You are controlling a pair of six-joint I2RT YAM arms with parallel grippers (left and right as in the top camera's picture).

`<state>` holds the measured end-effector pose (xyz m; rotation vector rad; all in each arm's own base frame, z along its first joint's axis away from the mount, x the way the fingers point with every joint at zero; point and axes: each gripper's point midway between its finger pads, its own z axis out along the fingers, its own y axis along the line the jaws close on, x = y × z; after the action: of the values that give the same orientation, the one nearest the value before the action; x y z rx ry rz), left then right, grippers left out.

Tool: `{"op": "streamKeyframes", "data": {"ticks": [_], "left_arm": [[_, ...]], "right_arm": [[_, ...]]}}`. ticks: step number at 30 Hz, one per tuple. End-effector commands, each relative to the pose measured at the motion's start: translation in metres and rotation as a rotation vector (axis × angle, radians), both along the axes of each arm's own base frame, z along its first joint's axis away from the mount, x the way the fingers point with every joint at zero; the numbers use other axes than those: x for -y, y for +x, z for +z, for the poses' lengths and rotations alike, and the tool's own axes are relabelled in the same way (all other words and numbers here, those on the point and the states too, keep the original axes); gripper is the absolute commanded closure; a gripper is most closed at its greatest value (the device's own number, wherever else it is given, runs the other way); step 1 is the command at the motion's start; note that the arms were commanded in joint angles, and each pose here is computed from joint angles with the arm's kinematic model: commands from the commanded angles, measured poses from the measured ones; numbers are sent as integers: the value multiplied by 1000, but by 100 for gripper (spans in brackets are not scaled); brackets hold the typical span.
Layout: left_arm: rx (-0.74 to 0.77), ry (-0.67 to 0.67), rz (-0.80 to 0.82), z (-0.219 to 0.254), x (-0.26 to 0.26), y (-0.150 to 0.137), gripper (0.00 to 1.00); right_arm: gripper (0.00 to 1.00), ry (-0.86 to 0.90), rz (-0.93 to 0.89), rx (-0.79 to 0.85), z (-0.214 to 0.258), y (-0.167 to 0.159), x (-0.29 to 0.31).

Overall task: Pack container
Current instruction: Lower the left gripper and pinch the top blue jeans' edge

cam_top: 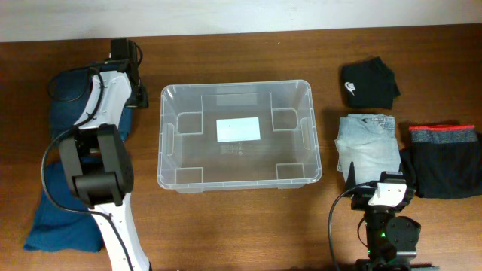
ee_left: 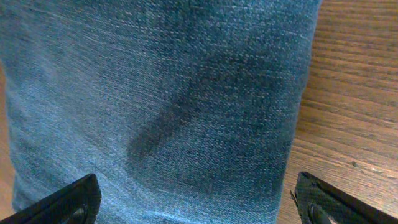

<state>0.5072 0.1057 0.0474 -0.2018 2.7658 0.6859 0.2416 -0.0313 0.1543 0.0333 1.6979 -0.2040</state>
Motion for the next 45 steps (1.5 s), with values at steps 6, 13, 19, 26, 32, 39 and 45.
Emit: {"op": "streamKeyframes", "data": {"ticks": [6,13,19,26,32,39,45], "left_arm": [[-23,97,31,-7,-7,-2,1],[-15,189,104,-6,-21,-8,1],[-5,196,113,-5,-23,-7,1],[-8,207,116,-5,-25,-8,1],[-32,222,115,-15,-27,-16,0],[-48,296,91,-23,-35,-19,0],[-75,348,88,-32,-40,-23,1]], "right_arm": [[2,3,-32,-16,-3,-2,6],[2,3,-32,-16,-3,-2,6],[1,3,-32,-16,-3,-2,6],[2,3,-32,-16,-3,-2,6],[2,3,-32,-16,-3,-2,6],[2,3,-32,-16,-3,-2,6],[2,3,-32,-16,-3,-2,6]]}}
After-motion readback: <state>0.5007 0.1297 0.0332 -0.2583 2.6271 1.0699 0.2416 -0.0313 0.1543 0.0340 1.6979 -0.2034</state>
